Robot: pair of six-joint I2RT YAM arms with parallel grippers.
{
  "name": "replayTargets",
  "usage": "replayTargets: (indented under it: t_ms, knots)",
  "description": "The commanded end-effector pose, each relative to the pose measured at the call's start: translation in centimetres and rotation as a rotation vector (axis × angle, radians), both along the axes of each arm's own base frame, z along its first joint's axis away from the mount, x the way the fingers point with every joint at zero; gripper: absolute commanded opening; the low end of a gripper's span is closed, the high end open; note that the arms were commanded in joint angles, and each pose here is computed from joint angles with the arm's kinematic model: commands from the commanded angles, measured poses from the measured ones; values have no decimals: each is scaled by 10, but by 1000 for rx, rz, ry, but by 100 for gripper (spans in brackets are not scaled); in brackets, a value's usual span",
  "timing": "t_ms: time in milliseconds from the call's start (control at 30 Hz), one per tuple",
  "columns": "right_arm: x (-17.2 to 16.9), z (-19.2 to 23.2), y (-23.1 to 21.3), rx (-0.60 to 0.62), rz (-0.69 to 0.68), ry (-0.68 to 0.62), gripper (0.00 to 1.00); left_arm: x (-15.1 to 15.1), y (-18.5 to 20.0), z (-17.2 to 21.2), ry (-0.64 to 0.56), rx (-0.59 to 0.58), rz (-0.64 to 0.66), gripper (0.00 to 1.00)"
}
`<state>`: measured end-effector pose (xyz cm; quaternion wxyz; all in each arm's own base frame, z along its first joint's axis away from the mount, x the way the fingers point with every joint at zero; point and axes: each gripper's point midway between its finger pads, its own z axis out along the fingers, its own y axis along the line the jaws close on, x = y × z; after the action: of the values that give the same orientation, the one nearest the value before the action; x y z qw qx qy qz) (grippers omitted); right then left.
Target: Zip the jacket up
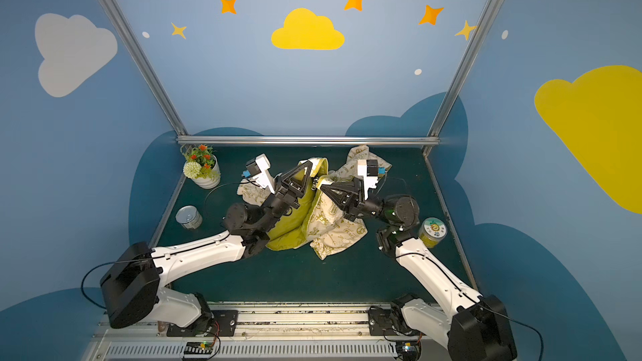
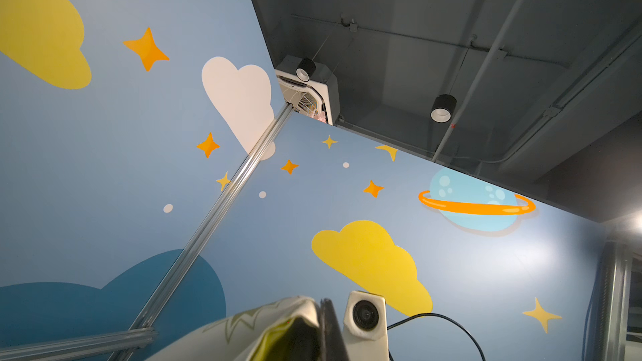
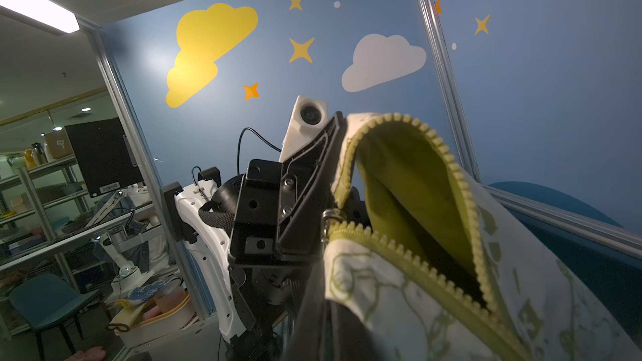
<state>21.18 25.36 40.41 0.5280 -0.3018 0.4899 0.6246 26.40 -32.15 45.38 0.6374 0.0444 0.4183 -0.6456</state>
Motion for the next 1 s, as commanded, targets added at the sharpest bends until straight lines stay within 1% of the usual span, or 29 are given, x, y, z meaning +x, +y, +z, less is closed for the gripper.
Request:
replayTargets:
  t_ms: [0, 967]
  knots:
    - [-8, 22, -3, 48, 3, -68, 0, -16, 19, 36, -86, -76, 10, 3]
    - [-8, 34, -1, 74, 28, -84, 0, -15, 14, 31, -80, -66, 0, 3]
